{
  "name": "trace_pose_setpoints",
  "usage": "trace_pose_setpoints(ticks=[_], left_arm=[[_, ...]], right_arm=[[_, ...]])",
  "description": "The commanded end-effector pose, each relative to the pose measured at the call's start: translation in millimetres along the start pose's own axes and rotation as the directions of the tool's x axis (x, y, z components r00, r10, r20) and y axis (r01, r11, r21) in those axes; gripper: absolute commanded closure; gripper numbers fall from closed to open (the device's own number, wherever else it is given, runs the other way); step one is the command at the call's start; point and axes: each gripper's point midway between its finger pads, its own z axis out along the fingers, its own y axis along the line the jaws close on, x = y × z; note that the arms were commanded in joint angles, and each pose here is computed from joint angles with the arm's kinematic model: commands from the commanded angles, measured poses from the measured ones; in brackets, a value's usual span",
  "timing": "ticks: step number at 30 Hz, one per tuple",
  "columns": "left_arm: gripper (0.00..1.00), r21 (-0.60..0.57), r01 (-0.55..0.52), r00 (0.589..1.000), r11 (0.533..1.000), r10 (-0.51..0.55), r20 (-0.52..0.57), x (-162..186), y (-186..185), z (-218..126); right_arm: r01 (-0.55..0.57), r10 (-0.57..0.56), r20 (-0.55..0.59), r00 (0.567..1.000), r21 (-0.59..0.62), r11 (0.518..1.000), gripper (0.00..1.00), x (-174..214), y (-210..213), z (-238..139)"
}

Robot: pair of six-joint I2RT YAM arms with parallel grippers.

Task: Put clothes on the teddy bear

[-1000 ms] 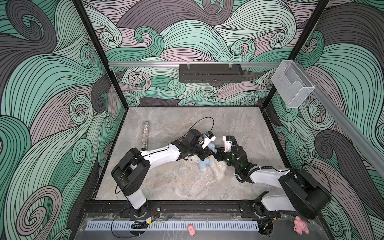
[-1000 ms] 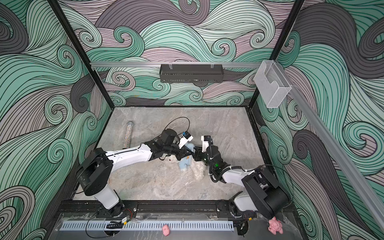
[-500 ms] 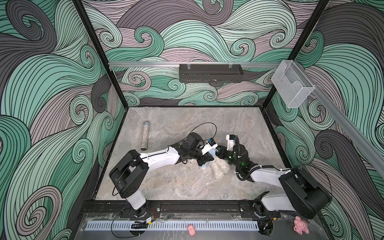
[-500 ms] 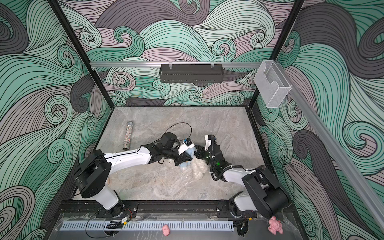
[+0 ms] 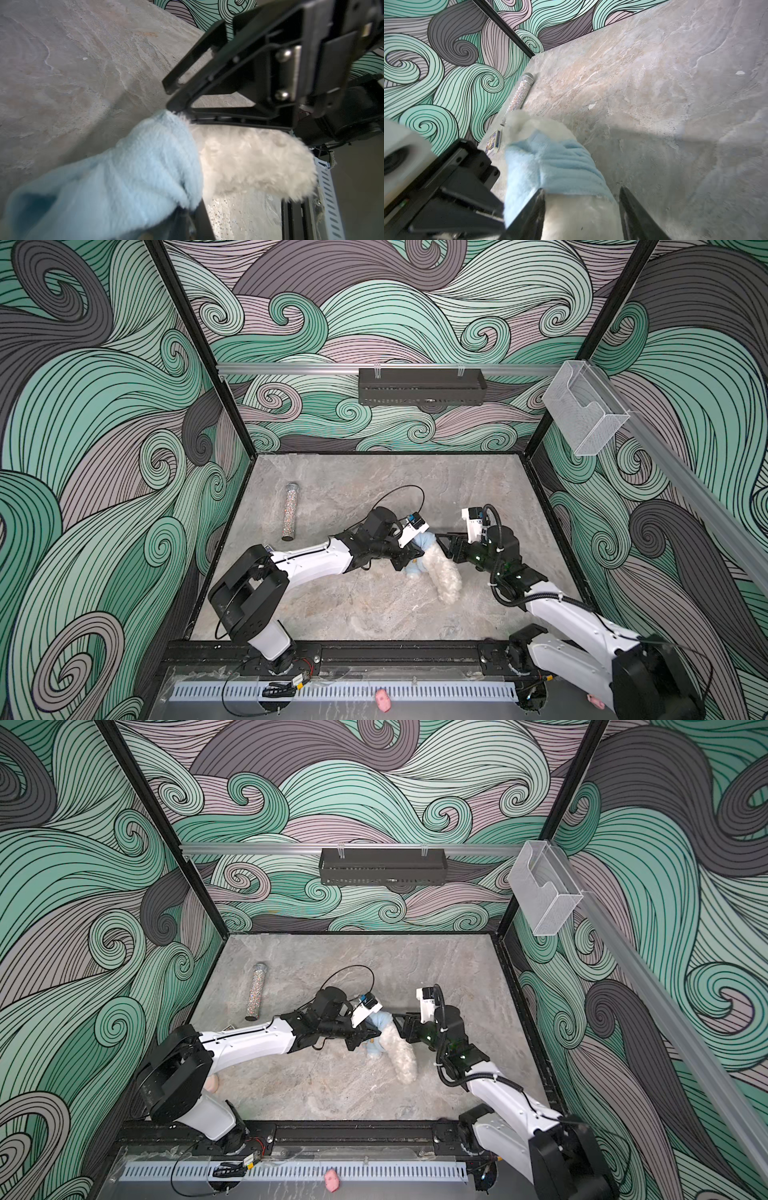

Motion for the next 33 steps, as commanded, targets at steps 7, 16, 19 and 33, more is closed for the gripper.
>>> trace_pose_setpoints(ticks=[7, 16, 19, 33], left_arm=[[1.00, -0.045, 0.035, 0.998, 0.998, -0.033, 0.045, -11.3, 8.2, -3.6], [1.00, -0.012, 0.049, 0.996, 0.999, -0.048, 0.070, -18.1, 0.9, -7.5], [1.00, 0.056, 0.043, 0.996, 0.997, -0.047, 0.072, -21.6, -9.9, -5.2], [1.00, 0.384, -0.029, 0.999, 0.923, 0.011, 0.049, -47.1, -80.2, -2.6]], right_arm=[[0.048, -0.056, -0.112, 0.992, -0.074, 0.996, 0.31, 26.4, 17.7, -15.9], [0.050, -0.055, -0.128, 0.990, -0.042, 0.998, 0.37, 48.3, 8.0, 7.0], [0.051, -0.057, -0.075, 0.996, -0.083, 0.995, 0.43, 38.8, 17.8, 18.3], [-0.085, 0.101, 0.183, 0.978, -0.094, 0.992, 0.51, -11.9, 21.7, 25.2]])
